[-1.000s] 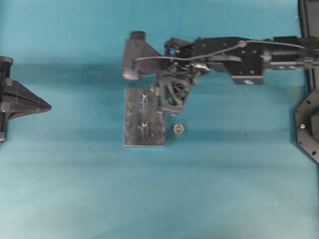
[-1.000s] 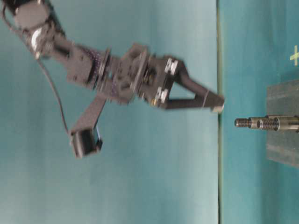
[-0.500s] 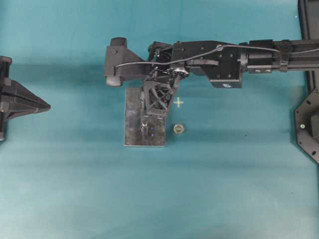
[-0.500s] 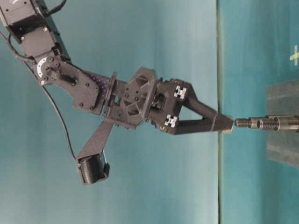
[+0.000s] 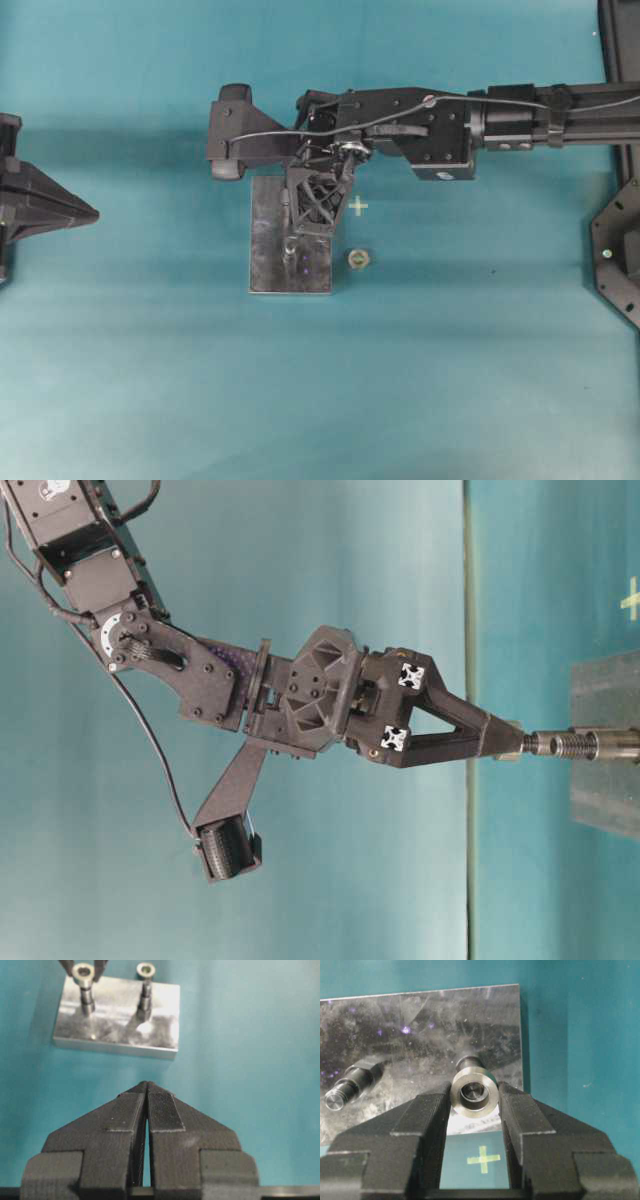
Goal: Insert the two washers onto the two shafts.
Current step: 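Lower the held washer down onto the upper shaft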
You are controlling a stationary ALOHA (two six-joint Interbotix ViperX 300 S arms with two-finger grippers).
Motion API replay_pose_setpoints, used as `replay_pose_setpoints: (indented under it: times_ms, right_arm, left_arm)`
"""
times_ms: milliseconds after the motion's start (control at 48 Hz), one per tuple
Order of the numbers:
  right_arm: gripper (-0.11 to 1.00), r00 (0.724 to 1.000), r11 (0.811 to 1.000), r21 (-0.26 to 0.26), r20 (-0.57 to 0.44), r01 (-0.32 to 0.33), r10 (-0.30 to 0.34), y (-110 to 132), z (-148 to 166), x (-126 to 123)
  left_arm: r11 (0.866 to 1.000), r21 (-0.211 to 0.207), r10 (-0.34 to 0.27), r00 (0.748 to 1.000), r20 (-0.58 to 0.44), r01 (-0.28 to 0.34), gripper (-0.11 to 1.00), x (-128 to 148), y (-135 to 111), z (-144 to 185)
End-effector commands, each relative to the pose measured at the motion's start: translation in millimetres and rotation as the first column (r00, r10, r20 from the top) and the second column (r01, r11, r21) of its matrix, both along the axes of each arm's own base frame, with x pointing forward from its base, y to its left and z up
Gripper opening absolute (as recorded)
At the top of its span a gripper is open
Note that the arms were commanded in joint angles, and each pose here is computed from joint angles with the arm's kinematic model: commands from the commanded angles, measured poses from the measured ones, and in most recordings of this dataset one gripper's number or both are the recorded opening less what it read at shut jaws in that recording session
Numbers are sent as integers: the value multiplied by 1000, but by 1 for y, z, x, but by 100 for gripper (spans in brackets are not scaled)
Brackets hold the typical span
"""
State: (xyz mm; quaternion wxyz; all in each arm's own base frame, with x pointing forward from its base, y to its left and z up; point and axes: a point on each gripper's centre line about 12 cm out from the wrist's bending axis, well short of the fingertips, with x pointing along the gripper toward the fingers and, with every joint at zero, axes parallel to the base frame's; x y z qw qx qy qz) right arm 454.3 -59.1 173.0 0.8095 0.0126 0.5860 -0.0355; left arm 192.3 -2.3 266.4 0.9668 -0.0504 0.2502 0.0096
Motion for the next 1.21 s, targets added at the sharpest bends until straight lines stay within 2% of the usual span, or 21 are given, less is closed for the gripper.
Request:
replay_pose_setpoints:
  times_ms: [0,396,437,562,625,854,1041,1187]
  right_arm:
    - [35,999,1000,-10,43,-14,15,1,16,5]
    - [35,1000,1000,-6,22,-9,9,-1,11,5]
    - [40,1000,1000,-5,21,-7,7,-1,10,5]
    - [74,1000,1000,-6,24,-7,7,-1,10,6]
    - [83,1000,1000,-7,27,-7,7,-2,9,6]
    - [79,1000,1000,17,21,-6,6,3,4,8]
    - [76,999,997,67,29,-30,28,27,7,9]
    - [76,999,998,62,27,-22,20,19,4,10]
  left_arm:
    - [1000,1,-2,1000,17,2,0,2,0,6]
    - [1000,0,-1,1000,20,1,0,2,0,6]
    - [1000,1,-1,1000,17,1,0,2,0,6]
    - [1000,0,-1,1000,15,1,0,2,0,5]
    - [1000,1,-1,1000,18,1,0,2,0,6]
    - [1000,1,-1,1000,18,1,0,2,0,6]
    - [1000,-2,0,1000,18,0,0,2,0,6]
    - [1000,-1,1,1000,15,-1,0,2,0,5]
